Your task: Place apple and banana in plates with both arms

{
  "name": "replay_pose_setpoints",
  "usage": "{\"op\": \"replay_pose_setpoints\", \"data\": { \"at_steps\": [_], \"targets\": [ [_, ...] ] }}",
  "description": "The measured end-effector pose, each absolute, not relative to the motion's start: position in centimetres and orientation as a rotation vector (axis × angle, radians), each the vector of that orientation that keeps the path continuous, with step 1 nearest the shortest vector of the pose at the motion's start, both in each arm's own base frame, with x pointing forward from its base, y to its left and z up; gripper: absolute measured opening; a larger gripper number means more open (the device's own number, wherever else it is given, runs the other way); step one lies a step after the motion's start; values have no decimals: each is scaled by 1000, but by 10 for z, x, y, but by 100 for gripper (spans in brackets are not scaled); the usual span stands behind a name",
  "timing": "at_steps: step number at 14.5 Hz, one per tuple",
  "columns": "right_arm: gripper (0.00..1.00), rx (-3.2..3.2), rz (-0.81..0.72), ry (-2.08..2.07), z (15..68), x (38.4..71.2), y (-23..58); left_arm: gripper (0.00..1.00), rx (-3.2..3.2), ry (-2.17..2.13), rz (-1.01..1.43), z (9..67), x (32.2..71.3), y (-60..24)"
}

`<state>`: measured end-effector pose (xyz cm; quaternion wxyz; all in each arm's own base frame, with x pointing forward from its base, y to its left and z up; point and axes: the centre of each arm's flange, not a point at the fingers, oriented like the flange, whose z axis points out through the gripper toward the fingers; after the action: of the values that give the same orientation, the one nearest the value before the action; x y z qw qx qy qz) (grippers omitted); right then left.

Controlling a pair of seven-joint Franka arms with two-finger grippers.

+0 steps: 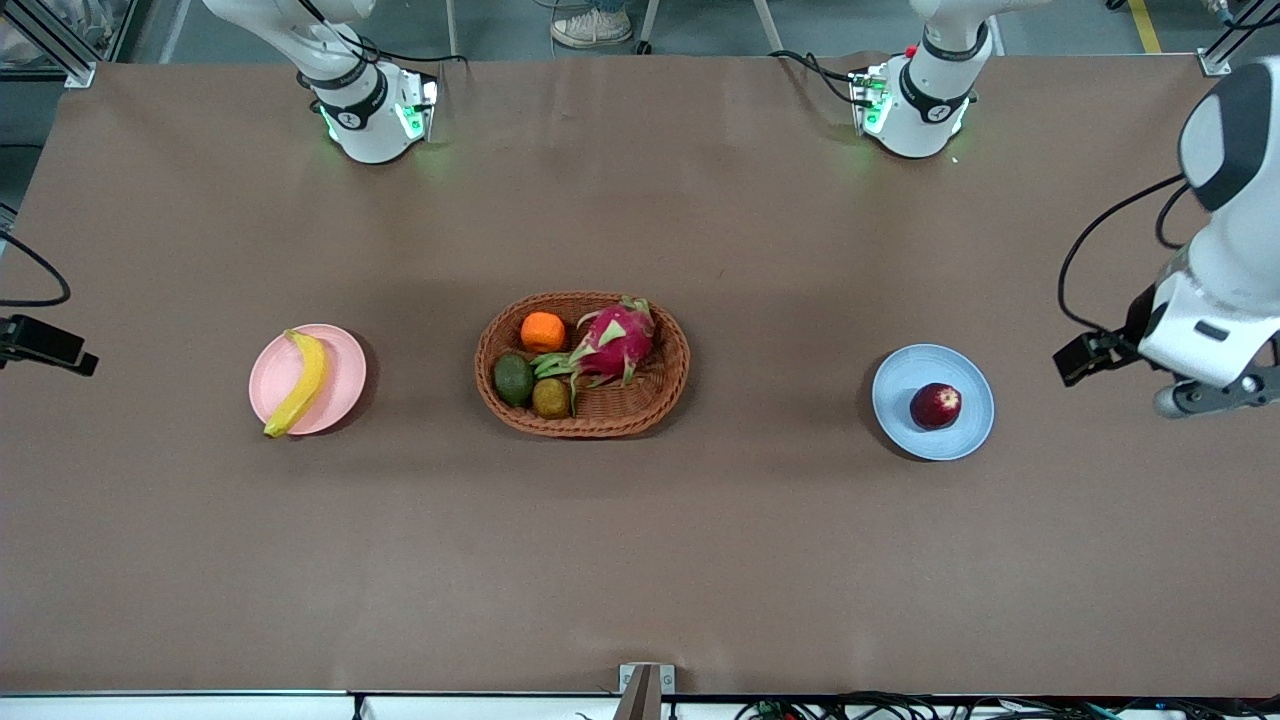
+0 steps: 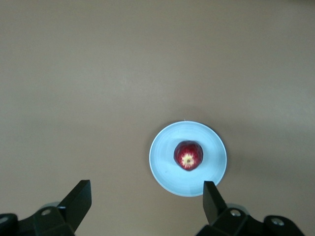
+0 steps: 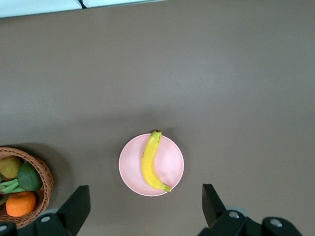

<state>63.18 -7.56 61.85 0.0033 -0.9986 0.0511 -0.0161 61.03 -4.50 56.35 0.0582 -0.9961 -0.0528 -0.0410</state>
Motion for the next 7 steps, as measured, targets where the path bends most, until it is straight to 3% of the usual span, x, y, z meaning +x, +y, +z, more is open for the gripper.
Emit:
{"op": "replay_pose_setpoints", "data": {
  "at_steps": [7],
  "targets": [
    [100, -3117, -111, 187, 639, 609, -87, 100, -3036, -43, -56, 640, 552, -38]
  ]
}}
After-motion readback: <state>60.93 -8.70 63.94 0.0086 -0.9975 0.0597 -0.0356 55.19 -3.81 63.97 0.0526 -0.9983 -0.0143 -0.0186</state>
